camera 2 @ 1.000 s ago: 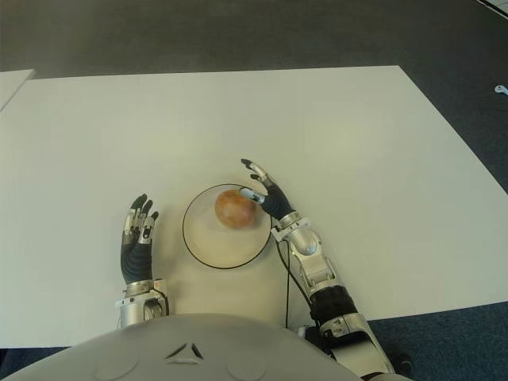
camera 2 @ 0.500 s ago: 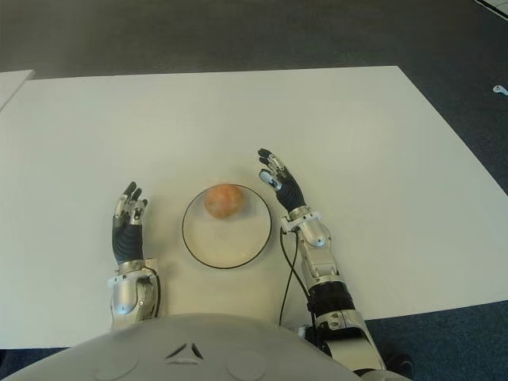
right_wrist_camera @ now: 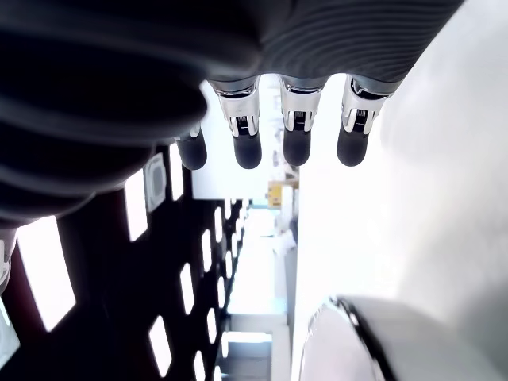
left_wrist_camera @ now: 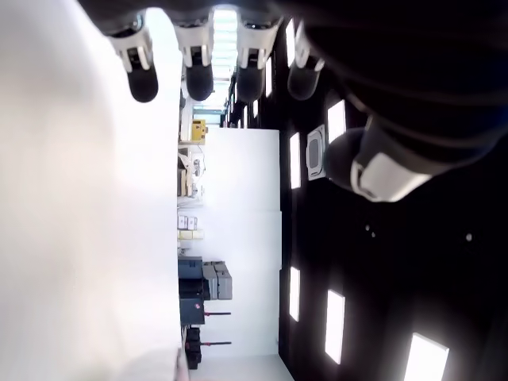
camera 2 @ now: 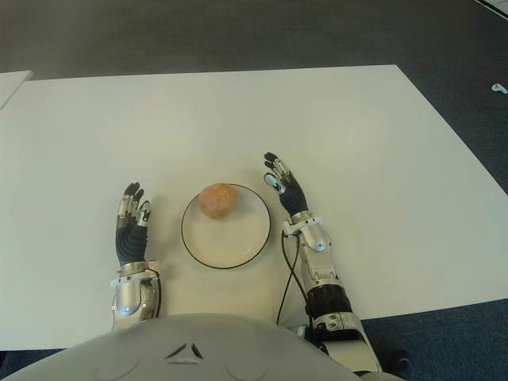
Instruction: Put the apples into the plate.
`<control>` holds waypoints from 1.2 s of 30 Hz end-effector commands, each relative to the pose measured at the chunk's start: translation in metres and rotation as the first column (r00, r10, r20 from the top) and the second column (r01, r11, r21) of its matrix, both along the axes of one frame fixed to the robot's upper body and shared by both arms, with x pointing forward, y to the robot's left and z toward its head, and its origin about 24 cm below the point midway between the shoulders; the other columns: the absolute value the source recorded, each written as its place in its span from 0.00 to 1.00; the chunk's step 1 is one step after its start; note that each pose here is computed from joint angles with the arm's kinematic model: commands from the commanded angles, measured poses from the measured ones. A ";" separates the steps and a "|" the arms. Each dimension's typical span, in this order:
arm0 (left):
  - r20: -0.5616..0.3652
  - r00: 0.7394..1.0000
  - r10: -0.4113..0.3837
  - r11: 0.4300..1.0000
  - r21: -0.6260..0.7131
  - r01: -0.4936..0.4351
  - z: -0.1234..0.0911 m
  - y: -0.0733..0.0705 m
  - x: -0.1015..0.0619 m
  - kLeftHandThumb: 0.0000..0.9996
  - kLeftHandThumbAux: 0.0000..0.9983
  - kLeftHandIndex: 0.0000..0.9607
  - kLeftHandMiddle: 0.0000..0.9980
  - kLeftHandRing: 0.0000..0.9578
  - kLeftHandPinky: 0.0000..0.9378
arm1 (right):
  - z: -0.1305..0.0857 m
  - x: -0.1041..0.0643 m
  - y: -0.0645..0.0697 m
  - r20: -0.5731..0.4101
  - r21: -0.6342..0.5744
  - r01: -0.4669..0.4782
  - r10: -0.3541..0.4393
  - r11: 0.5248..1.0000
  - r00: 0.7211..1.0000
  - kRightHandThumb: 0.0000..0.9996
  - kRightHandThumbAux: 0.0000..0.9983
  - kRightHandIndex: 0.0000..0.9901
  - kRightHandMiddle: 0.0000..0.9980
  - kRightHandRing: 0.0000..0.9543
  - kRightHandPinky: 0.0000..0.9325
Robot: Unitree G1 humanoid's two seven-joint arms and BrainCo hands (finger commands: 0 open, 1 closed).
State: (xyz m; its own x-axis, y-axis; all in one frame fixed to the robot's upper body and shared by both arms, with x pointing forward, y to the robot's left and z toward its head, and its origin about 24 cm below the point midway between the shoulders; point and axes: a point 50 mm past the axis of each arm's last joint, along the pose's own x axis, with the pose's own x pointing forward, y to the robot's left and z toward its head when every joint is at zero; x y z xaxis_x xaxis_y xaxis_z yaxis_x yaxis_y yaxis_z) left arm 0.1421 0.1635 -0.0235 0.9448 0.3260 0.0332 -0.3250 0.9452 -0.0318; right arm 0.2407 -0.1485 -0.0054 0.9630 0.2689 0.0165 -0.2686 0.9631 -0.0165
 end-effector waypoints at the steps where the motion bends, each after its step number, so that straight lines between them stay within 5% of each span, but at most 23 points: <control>1: -0.073 0.997 0.004 1.000 -0.007 -0.005 -0.012 -0.002 -0.008 0.16 0.49 0.08 0.02 0.00 0.00 | -0.007 -0.007 -0.001 -0.019 0.013 0.022 -0.021 1.000 1.000 0.05 0.37 0.02 0.01 0.00 0.00; 15: -0.058 0.996 -0.065 0.995 0.066 0.069 -0.008 -0.002 -0.034 0.13 0.43 0.03 0.00 0.00 0.00 | -0.023 -0.024 0.001 -0.061 0.070 0.074 -0.070 0.995 0.996 0.06 0.40 0.05 0.05 0.01 0.00; 30: -0.142 0.986 -0.084 0.992 0.085 0.096 -0.005 0.004 -0.062 0.11 0.44 0.03 0.02 0.00 0.04 | -0.042 -0.056 0.008 -0.150 0.104 0.112 -0.096 0.988 0.984 0.07 0.43 0.04 0.06 0.02 0.00; 36: -0.132 0.987 -0.087 0.993 0.074 0.097 0.004 0.009 -0.060 0.11 0.45 0.05 0.04 0.02 0.04 | -0.042 -0.063 0.011 -0.152 0.093 0.146 -0.131 0.985 0.980 0.06 0.43 0.01 0.05 0.01 0.00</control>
